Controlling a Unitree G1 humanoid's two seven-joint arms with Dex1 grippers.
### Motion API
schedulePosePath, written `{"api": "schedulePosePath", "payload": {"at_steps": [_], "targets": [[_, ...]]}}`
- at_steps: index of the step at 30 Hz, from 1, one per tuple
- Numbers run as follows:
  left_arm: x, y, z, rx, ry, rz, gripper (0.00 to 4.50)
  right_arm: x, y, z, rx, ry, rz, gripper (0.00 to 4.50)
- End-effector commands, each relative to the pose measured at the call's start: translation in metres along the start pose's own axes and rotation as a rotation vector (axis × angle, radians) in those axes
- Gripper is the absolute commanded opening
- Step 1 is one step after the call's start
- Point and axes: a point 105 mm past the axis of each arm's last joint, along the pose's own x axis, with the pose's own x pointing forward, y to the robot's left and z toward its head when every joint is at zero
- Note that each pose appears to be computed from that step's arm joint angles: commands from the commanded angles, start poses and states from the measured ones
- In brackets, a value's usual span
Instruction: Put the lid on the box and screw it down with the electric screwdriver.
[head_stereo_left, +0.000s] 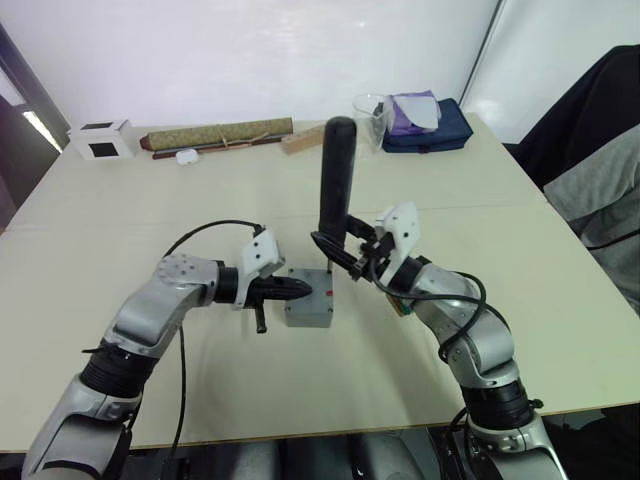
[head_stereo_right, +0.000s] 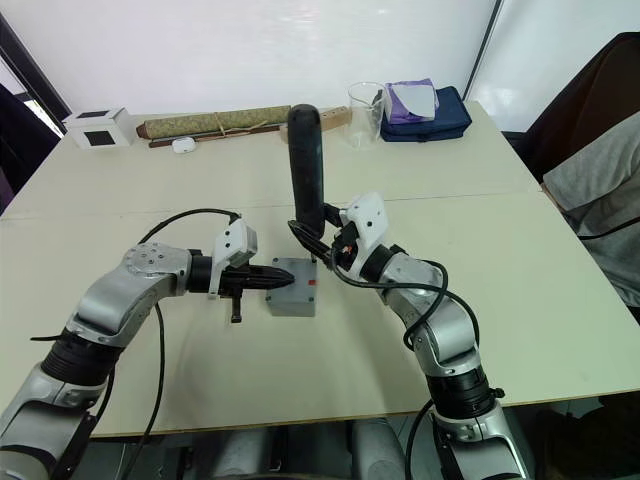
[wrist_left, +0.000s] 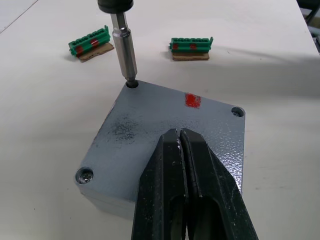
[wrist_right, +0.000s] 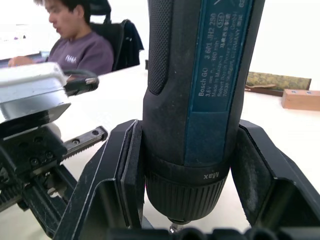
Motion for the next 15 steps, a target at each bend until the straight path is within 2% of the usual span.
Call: {"api": "schedulePosePath", "payload": {"at_steps": [1, 10, 15], "targets": [[0.005, -0.008, -0.011, -0.018, 0.037, -0.027, 0.0, -0.001, 0.01, -0.027, 0.035, 0.107, 0.03, 2.16], [0.007, -0.007, -0.016, -0.019, 0.048, -0.018, 0.0, -0.006, 0.008, -0.048, 0.14, 0.148, 0.002, 2.16], [0.007, -0.009, -0.017, -0.019, 0.05, -0.024, 0.0, -0.007, 0.013, -0.059, 0.103, 0.195, 0.025, 2.16]]}}
